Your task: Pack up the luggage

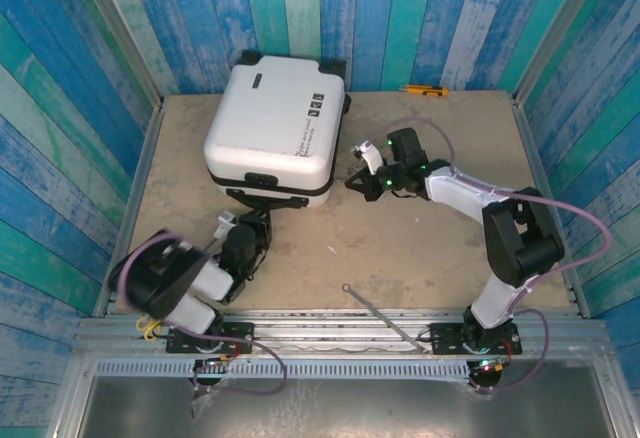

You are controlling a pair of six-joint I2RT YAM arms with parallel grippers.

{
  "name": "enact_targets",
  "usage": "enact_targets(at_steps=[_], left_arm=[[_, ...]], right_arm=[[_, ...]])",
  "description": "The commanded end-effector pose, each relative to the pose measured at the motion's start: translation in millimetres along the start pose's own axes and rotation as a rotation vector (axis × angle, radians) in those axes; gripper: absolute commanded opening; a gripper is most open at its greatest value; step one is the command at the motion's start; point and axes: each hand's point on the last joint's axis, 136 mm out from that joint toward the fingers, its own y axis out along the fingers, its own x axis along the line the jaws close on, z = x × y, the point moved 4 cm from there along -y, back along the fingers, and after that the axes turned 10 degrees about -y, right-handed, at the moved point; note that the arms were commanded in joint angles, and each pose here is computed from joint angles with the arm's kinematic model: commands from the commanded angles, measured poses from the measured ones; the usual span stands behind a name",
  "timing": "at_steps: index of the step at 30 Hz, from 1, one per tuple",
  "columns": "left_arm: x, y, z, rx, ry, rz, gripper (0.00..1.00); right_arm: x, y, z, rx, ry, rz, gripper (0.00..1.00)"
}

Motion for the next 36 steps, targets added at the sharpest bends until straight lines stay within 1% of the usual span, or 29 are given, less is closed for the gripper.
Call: enact_targets(at_steps=[1,4,5,6,7,8,9,10,11,12,13,16,18,20,22,23,26,28,30,31,32,33,34,35,36], left_arm=[[4,-28,-68,-0.388,0.237,-0.115,0.00],[-15,-39,-75,-0.408,0.287,-0.095,0.00],[-19,-39,-75,-0.389,0.307,-0.100,0.00],[-23,-38,-74,-0.367,0.333,-0.108,0.00],[-26,-35,-71,-0.334,0.364,-0.124,0.00],[-27,-32,-68,-0.307,0.388,-0.144,0.18],[-28,-29,-64,-0.280,0.412,-0.162,0.54],[-27,-27,-61,-0.256,0.431,-0.176,0.69],[-26,-25,-59,-0.239,0.438,-0.188,0.81],[-24,-24,-57,-0.228,0.439,-0.199,0.99],[-22,-23,-56,-0.215,0.439,-0.201,0.95],[-20,-24,-54,-0.190,0.439,-0.214,0.94],[-21,-28,-53,-0.181,0.463,-0.243,0.94],[-26,-37,-55,-0.190,0.503,-0.258,0.94],[-37,-50,-61,-0.232,0.568,-0.256,0.94],[-46,-59,-65,-0.267,0.610,-0.240,0.94],[-72,-84,-83,-0.431,0.739,-0.175,0.94],[-88,-102,-97,-0.582,0.832,-0.138,0.94],[-98,-112,-106,-0.713,0.974,-0.094,0.94],[-101,-115,-107,-0.739,0.983,-0.075,0.94],[-99,-114,-109,-0.752,0.952,-0.053,0.94],[-97,-110,-108,-0.758,0.967,-0.033,0.94],[-92,-105,-109,-0.769,1.002,-0.041,0.94],[-91,-104,-113,-0.818,1.028,-0.064,0.94],[-95,-97,-109,-0.793,1.119,-0.102,0.94]], right_arm=[[-59,-9,29,0.129,0.105,0.253,0.00],[-63,1,30,0.138,0.134,0.255,0.01],[-64,3,31,0.138,0.149,0.257,0.04],[-65,4,30,0.135,0.159,0.264,0.14],[-65,4,30,0.129,0.167,0.278,0.26],[-64,4,29,0.121,0.169,0.282,0.33],[-63,3,28,0.113,0.175,0.287,0.40],[-62,0,26,0.106,0.185,0.295,0.55],[-60,-3,24,0.100,0.187,0.300,0.79],[-58,-7,22,0.094,0.186,0.304,1.00],[-56,-13,21,0.090,0.182,0.316,1.00],[-51,-31,18,0.085,0.161,0.373,1.00],[-51,-46,17,0.081,0.153,0.437,1.00],[-52,-63,18,0.057,0.143,0.506,1.00],[-56,-83,19,0.008,0.144,0.588,1.00],[-58,-93,20,-0.023,0.148,0.626,1.00],[-62,-120,26,-0.093,0.117,0.713,1.00],[-69,-137,35,-0.107,0.090,0.843,1.00],[-76,-154,47,-0.118,0.064,0.977,1.00],[-77,-158,52,-0.121,0.047,1.008,1.00],[-78,-162,56,-0.133,0.024,1.027,1.00],[-77,-162,61,-0.148,-0.006,1.028,1.00],[-78,-162,63,-0.166,-0.031,1.022,1.00],[-79,-161,69,-0.179,-0.042,1.023,1.00],[-82,-161,77,-0.181,-0.025,1.026,1.00]])
